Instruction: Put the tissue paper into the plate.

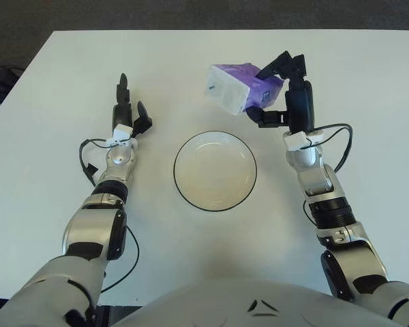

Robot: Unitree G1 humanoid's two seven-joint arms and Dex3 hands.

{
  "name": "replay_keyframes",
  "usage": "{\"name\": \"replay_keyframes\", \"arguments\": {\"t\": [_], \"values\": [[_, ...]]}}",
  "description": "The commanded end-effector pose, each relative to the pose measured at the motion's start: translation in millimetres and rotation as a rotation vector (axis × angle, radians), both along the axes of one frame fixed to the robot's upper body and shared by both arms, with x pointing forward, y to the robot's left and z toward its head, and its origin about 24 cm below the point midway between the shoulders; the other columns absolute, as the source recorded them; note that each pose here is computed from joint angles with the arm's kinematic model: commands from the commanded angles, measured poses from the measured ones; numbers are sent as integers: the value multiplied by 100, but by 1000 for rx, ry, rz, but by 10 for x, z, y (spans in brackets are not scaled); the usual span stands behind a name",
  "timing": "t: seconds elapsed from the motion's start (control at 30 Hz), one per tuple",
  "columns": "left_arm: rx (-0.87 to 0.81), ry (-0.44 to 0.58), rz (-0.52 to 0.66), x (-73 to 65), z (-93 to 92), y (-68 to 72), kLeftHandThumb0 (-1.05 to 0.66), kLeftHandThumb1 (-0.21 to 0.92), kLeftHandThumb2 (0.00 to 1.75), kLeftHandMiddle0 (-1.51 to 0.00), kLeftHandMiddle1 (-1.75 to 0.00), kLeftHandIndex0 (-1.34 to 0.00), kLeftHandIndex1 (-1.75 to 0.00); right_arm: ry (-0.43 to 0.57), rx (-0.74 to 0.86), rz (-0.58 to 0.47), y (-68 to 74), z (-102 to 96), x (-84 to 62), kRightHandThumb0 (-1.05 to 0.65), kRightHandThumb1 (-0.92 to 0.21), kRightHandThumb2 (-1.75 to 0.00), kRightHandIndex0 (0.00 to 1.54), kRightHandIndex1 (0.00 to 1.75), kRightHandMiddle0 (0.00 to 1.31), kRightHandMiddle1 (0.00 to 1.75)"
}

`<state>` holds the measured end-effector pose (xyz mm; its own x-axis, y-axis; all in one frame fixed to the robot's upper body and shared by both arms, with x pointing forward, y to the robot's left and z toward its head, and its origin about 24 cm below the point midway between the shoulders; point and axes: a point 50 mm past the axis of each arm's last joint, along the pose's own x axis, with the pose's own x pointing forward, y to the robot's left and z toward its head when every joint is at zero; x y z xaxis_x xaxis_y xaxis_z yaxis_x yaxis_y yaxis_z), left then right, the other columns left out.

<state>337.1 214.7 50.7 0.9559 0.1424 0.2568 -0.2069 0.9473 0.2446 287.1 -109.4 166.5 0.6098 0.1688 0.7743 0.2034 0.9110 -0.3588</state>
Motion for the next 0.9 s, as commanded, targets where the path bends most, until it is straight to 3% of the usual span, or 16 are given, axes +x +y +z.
{"name": "replay_keyframes", "arguments": {"t": [0.0,0.63,0.87], "values": [[-18,374,33,-545,-879,-18,-92,92,108,-7,0,0,-9,-81,15,76,65,76,-132,-45,-36,-126,124,175,57,175],[20,383,25,-539,-878,-14,-93,92,107,-3,0,0,-7,50,-67,294,164,24,-329,-46,-35,-127,117,175,58,175],[27,384,24,-537,-878,-18,-93,92,107,-3,0,0,-4,85,-82,328,170,33,-361,-46,-34,-128,115,175,58,175]]}}
